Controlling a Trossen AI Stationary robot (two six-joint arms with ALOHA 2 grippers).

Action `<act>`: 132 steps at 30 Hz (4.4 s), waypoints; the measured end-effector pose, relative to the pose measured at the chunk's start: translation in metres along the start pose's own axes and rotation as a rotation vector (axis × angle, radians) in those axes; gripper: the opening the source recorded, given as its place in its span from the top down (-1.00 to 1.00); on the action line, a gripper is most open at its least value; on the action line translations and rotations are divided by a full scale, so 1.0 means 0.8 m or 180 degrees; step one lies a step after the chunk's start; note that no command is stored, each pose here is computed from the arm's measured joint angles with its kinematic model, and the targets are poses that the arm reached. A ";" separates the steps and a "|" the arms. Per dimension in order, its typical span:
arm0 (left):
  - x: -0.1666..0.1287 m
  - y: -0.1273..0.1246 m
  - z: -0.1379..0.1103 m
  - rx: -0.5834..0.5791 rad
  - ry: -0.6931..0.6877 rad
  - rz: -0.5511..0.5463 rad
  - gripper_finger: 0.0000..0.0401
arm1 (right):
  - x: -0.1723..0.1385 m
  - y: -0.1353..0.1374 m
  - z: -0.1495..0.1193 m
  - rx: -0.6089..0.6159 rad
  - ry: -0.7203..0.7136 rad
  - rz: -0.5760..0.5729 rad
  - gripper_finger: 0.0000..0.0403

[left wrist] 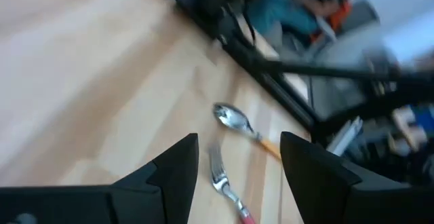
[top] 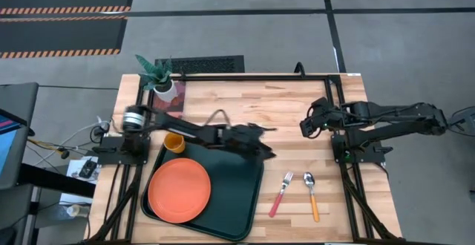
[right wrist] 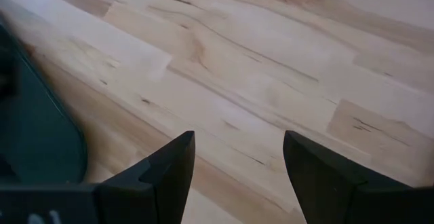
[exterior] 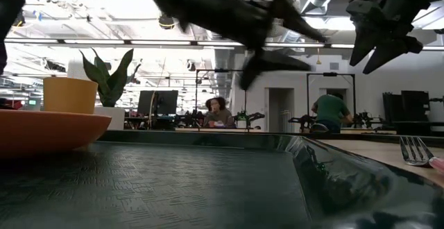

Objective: Pick and place plate/cup/fork/spoon on tray
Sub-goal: Put the pink fork on the right of the black tray

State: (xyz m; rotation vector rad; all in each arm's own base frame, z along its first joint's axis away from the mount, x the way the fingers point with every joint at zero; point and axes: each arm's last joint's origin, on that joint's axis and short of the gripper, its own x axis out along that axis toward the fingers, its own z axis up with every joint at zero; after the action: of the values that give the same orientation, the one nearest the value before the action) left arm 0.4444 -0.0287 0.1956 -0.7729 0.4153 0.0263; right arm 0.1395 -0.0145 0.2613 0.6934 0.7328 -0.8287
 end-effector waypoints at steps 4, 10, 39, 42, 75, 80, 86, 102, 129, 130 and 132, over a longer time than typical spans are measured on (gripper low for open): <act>0.056 -0.006 0.008 0.0210 0.0269 -0.0123 0.03 | -0.001 0.001 -0.003 -0.0048 0.0026 0.0027 -0.24; 0.110 -0.009 0.010 0.0739 0.0849 0.0367 0.03 | -0.003 0.004 -0.006 -0.0062 0.0054 0.0061 -0.24; 0.156 -0.013 -0.032 0.1624 0.1044 0.0333 0.03 | -0.005 0.005 -0.013 -0.0118 0.0101 0.0071 -0.24; 0.163 -0.004 -0.036 0.1532 0.1051 0.0282 0.03 | -0.005 0.005 -0.013 -0.0119 0.0102 0.0070 -0.24; 0.163 0.003 -0.028 0.1651 0.1158 -0.0026 0.93 | -0.005 0.004 -0.014 -0.0156 0.0131 0.0057 -0.24; 0.162 0.008 -0.023 0.1585 0.1257 -0.0186 0.65 | -0.006 0.001 -0.018 -0.0240 0.0225 -0.0002 -0.24; 0.161 0.013 -0.019 0.1543 0.1328 -0.0305 0.14 | -0.009 0.003 -0.023 -0.0290 0.0233 0.0020 -0.24; 0.178 0.018 -0.042 0.1389 0.1347 -0.0522 -0.22 | -0.010 0.005 -0.024 -0.0261 0.0205 0.0034 -0.24; 0.168 0.020 -0.010 0.0968 0.1161 -0.0370 1.00 | -0.011 0.002 -0.024 -0.0367 0.0189 -0.0029 -0.24; 0.164 0.017 -0.002 0.0926 0.1126 -0.0372 1.00 | -0.012 -0.001 -0.025 -0.0381 0.0198 -0.0060 -0.24; 0.154 0.007 0.015 0.0876 0.1055 -0.0416 1.00 | -0.014 -0.007 -0.026 -0.0408 0.0226 -0.0121 -0.24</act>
State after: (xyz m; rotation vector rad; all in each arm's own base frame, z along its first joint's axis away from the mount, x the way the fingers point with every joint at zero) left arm 0.5607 -0.0320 0.1541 -0.5304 0.6666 -0.2797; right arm 0.1233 0.0033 0.2575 0.5977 0.8579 -0.7877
